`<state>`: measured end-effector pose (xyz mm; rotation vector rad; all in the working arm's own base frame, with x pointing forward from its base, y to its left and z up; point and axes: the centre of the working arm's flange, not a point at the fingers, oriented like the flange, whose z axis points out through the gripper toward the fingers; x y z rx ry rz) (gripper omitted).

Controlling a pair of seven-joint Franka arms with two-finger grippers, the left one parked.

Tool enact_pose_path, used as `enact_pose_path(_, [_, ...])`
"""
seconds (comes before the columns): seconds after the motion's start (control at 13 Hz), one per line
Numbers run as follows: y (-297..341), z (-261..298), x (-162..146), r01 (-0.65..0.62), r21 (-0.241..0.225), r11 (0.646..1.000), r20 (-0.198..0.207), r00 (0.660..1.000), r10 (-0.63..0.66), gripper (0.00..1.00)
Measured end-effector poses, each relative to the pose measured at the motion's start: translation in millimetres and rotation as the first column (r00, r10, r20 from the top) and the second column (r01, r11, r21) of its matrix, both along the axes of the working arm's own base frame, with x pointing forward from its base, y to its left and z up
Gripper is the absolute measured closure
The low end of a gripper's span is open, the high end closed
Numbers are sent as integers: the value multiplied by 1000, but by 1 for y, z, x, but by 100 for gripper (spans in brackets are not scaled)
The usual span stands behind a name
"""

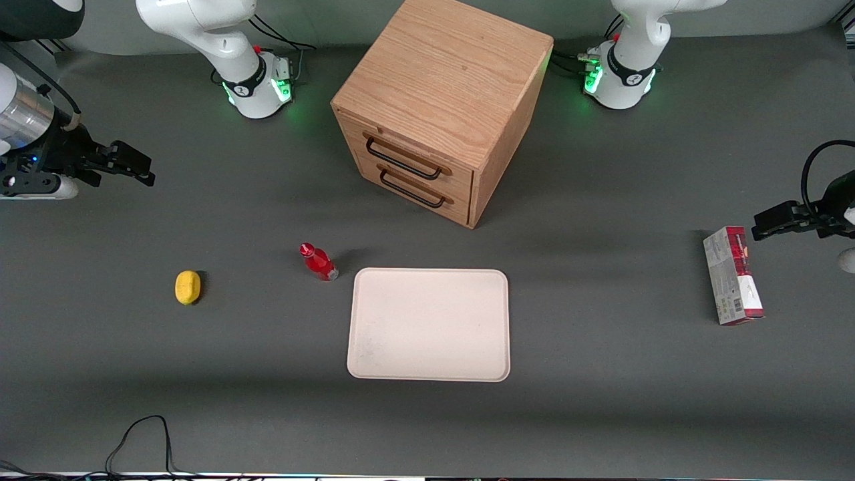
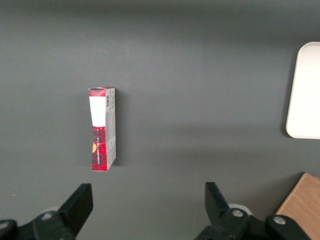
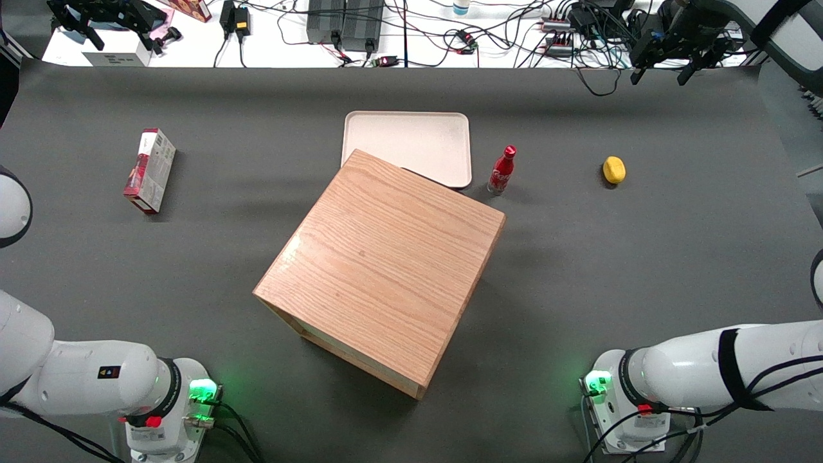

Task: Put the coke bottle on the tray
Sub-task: 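Move the right gripper down over the red Coca-Cola bottle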

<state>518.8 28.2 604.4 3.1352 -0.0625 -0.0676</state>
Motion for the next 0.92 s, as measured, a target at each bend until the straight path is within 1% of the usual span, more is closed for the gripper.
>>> enact_pose_path(0.15, [2, -2, 5, -3, -1, 1000, -2, 1000, 3, 0])
enact_pose_path(0.31, [12, 4, 14, -14, 10, 1000, 12, 1000, 14, 0])
enact_pose_path(0.46, [51, 11, 27, -66, 44, 997, 33, 997, 65, 0])
enact_pose_path(0.54, [84, 10, 33, -74, 49, 996, 35, 997, 72, 0])
enact_pose_path(0.62, [122, 6, 39, -52, 54, 997, 29, 998, 50, 0])
enact_pose_path(0.69, [162, -4, 42, -31, 59, 998, 14, 999, 31, 0])
enact_pose_path(0.77, [197, -16, 45, -17, 53, 998, -2, 1000, 17, 0])
enact_pose_path(0.85, [222, -29, 47, -6, 39, 999, -15, 1000, 6, 0])
enact_pose_path(0.92, [234, -40, 51, 0, 31, 1000, -27, 1000, 1, 0])
